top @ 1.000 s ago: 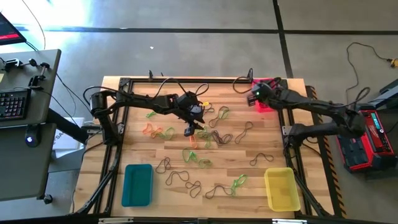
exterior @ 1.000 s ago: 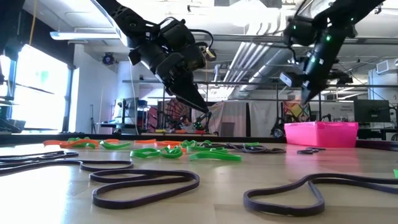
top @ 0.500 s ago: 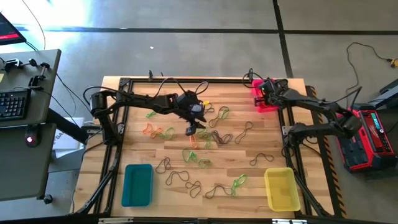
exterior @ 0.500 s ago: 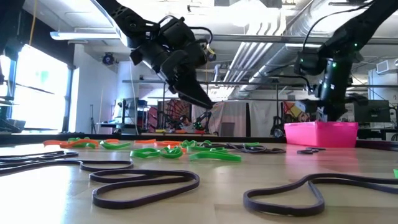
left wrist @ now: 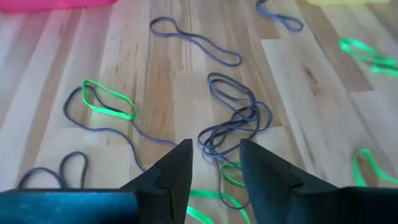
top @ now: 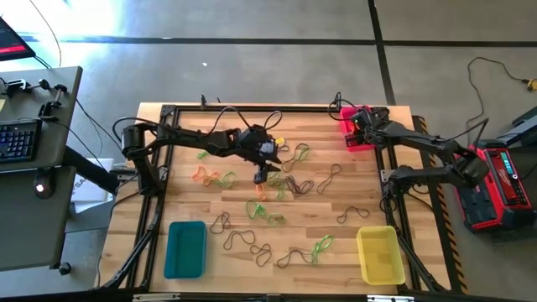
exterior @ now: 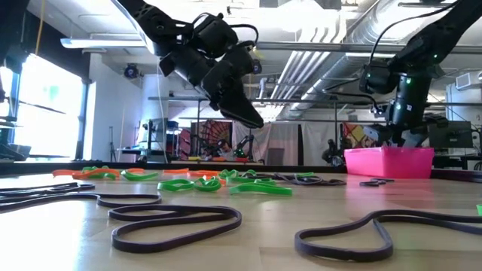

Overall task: Sort rubber bands into baskets
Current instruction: Put the orange rubber band into the red bin

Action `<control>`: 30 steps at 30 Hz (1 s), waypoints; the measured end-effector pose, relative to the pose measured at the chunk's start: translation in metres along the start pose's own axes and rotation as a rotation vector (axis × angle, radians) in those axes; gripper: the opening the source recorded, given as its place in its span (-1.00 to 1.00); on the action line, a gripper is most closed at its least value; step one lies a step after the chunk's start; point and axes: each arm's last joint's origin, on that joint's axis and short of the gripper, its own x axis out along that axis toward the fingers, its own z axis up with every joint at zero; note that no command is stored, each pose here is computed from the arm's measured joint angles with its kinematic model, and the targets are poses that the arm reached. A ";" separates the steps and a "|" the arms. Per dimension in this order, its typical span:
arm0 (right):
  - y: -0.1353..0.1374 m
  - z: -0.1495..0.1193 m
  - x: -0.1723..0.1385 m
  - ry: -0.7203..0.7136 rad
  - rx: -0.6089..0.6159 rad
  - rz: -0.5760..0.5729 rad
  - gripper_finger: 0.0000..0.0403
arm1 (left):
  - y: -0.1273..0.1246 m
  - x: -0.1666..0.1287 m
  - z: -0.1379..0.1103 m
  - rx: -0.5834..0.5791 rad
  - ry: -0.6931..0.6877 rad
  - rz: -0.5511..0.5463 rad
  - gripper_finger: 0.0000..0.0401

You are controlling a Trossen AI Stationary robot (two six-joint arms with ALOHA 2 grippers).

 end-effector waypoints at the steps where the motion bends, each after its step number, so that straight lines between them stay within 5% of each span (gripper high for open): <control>1: -0.001 0.000 -0.001 -0.002 -0.004 0.001 -0.14 | -0.002 0.001 0.000 0.013 0.002 0.009 -0.40; 10: -0.007 0.000 -0.018 -0.058 -0.036 0.065 -0.04 | -0.014 0.004 0.011 0.059 -0.128 0.019 -0.62; 18: -0.005 -0.001 -0.048 -0.211 -0.054 0.196 -0.28 | -0.020 0.002 -0.010 0.060 -0.284 0.039 -0.82; 30: 0.037 -0.001 -0.078 -0.363 -0.261 0.702 -0.70 | -0.040 -0.065 -0.038 0.058 -0.146 0.110 -0.86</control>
